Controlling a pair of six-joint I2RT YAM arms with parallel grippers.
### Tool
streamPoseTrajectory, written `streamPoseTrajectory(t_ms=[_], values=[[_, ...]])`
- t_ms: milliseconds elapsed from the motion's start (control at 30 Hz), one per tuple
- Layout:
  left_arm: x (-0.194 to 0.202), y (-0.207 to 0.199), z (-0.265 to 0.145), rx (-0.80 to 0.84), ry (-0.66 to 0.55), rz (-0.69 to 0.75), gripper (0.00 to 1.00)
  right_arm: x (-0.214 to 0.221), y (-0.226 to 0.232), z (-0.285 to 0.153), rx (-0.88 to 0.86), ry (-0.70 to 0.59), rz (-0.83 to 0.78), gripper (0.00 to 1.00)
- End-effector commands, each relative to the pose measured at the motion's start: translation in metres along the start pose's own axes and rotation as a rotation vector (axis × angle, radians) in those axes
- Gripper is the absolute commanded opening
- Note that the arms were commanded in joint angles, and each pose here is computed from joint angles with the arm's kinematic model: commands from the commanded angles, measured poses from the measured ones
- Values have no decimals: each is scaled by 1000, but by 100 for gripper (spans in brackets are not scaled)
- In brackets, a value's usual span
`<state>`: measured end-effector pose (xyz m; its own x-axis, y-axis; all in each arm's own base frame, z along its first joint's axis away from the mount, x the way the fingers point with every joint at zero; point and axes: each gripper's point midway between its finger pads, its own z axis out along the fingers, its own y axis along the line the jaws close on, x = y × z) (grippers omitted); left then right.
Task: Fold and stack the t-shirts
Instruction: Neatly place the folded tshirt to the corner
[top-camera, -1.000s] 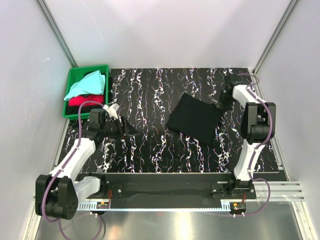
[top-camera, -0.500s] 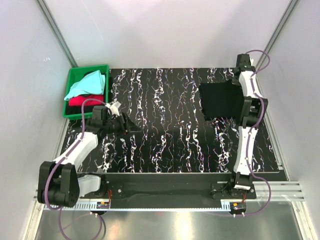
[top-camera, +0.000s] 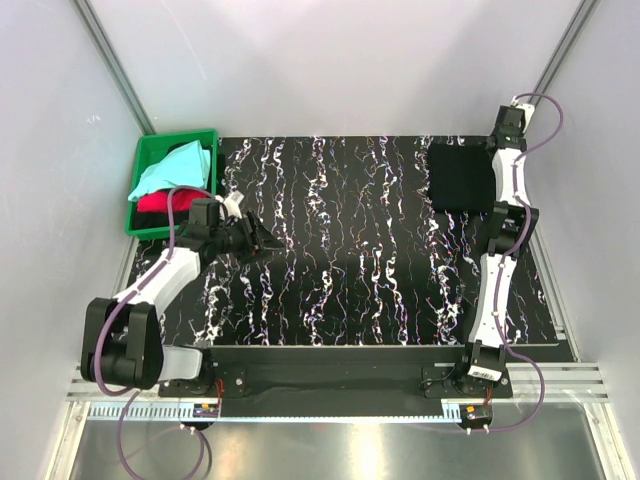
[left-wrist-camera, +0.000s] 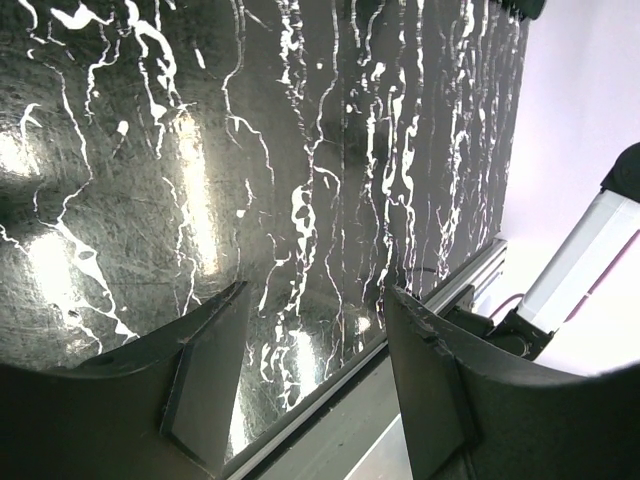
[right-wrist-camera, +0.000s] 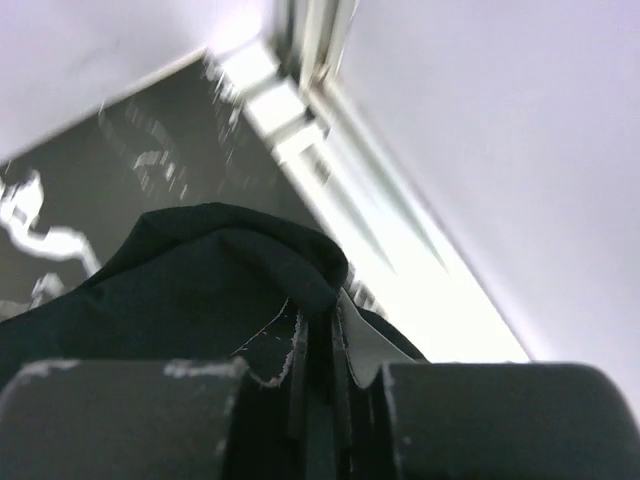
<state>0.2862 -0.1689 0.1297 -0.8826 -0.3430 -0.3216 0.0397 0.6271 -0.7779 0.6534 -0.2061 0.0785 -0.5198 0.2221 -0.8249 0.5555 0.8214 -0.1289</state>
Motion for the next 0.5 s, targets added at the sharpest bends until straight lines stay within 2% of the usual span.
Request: streamPoseTrajectory(t_ms=[0, 467], values=[[-20, -19, 4, 31, -44, 41, 60, -49, -2, 6, 3, -185, 31, 0], [-15, -36, 19, 20, -29, 52, 60, -56, 11, 33, -91, -294, 80, 0]])
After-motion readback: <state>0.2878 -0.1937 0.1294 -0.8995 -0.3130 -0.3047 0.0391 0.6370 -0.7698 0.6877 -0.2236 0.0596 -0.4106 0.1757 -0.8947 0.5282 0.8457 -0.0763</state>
